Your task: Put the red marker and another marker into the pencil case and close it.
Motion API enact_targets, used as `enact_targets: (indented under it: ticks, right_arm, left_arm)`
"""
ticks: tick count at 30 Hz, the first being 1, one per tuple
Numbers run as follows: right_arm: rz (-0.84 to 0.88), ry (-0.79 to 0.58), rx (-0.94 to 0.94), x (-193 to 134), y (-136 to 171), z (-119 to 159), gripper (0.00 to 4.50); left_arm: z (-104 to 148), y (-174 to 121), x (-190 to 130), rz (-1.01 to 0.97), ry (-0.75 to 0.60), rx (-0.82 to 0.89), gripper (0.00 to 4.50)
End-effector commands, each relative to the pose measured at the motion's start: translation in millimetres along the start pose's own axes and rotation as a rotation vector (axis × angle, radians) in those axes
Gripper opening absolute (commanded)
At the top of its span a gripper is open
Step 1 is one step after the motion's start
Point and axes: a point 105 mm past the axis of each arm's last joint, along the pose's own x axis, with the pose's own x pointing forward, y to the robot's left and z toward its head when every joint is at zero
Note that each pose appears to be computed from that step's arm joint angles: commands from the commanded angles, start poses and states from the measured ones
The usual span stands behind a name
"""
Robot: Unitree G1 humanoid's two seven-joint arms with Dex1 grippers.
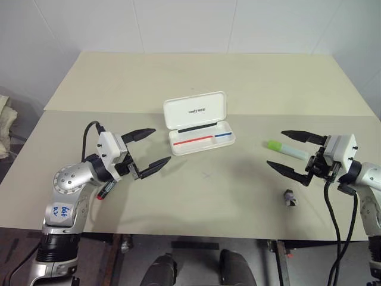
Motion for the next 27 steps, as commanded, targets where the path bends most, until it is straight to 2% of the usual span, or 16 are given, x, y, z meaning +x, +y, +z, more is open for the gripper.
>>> enact_targets:
  ticks: [1, 14, 15, 16, 19, 27]
  right_arm:
    - [0.035, -0.026, -0.016, 6, 0, 7, 4.5]
    - [0.155, -0.124, -0.008, 46, 11, 15, 4.5]
    - [0.161, -0.13, -0.01, 50, 15, 17, 4.5]
    - [0.176, -0.141, -0.012, 56, 21, 18, 4.5]
    - [0.211, -0.159, 0.006, 61, 27, 18, 4.5]
    - [0.26, -0.154, 0.019, 65, 38, 20, 4.5]
  left_arm:
    - [7, 11, 0, 0.035, -0.004, 0.034, 4.49]
    - [-1, 5, 4, -0.028, 0.033, 0.03, 4.49]
    - [-1, 7, -3, -0.025, 0.037, 0.027, 4.08]
    - [-6, 8, -8, -0.023, 0.056, 0.023, 3.86]
    - [-23, 7, -2, -0.043, 0.132, 0.024, 2.9]
    - [-41, 12, 23, -0.089, 0.202, 0.043, 2.9]
